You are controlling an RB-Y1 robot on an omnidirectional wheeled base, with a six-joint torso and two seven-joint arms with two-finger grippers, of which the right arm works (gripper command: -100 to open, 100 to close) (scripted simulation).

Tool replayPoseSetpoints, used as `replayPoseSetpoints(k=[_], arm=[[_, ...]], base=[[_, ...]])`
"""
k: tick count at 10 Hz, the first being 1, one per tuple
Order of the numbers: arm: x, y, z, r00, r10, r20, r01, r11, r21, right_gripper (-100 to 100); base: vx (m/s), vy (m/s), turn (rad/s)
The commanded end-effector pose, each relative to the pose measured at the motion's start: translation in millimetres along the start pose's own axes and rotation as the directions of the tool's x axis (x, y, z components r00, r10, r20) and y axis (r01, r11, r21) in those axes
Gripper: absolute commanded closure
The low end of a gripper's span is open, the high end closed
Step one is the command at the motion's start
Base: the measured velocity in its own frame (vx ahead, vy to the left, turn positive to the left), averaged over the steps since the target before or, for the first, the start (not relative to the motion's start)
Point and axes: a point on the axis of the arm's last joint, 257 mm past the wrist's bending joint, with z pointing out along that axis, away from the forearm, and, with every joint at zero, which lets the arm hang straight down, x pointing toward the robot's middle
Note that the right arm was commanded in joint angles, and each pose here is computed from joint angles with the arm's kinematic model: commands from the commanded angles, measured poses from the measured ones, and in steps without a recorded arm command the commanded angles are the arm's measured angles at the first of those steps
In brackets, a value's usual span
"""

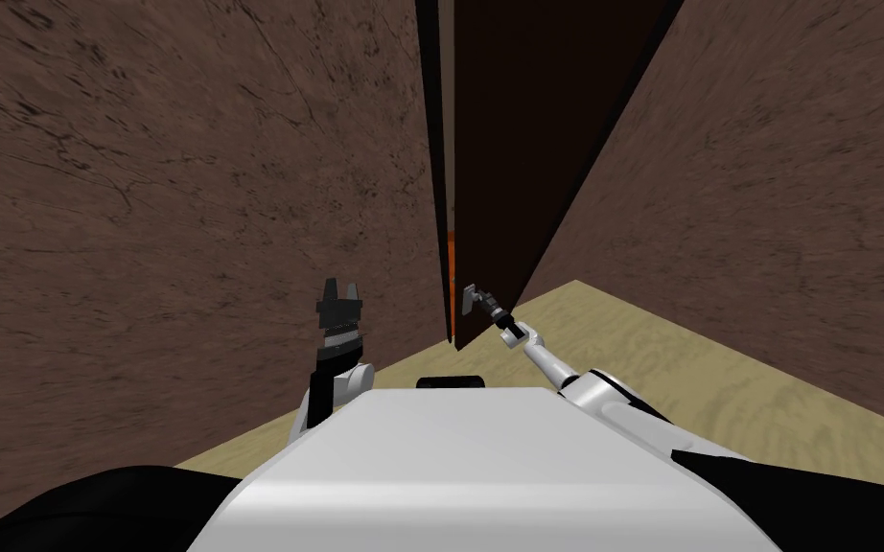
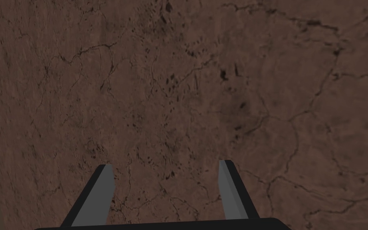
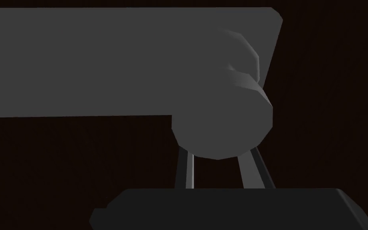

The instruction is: Pull the door open

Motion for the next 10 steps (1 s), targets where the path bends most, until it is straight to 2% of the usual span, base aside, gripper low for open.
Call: replayPoseSetpoints(k=[1, 2, 3, 4, 5, 6, 7, 9, 10], arm=[[22.4, 5.2, 4.0, 0.998, 0.048, -0.033, -0.049, 0.999, -0.017, 100], [27.6, 5.6, 6.9, 0.994, 0.107, -0.038, -0.108, 0.994, -0.014, 100], [27.6, 5.6, 6.9, 0.993, 0.110, -0.038, -0.111, 0.994, -0.014, 100], [32.8, 5.8, 9.6, 0.985, 0.166, -0.042, -0.167, 0.986, -0.011, 100], [32.8, 5.8, 9.6, 0.984, 0.171, -0.042, -0.172, 0.985, -0.011, 100], [38.0, 5.9, 12.3, 0.972, 0.231, -0.046, -0.232, 0.973, -0.007, 100], [38.0, 5.9, 12.3, 0.972, 0.232, -0.046, -0.232, 0.973, -0.007, 100], [48.6, 5.9, 17.3, 0.942, 0.332, -0.054, -0.333, 0.943, 0.003, 100], [48.6, 5.9, 17.3, 0.935, 0.350, -0.054, -0.350, 0.937, 0.004, 100]], base=[[-0.022, -0.050, 0.012], [-0.028, -0.055, 0.000], [-0.029, -0.044, -0.003], [-0.028, -0.039, 0.003], [-0.018, -0.032, 0.009], [-0.018, -0.053, 0.001], [-0.013, -0.042, -0.003], [-0.027, -0.057, 0.007], [-0.032, -0.051, 0.018]])
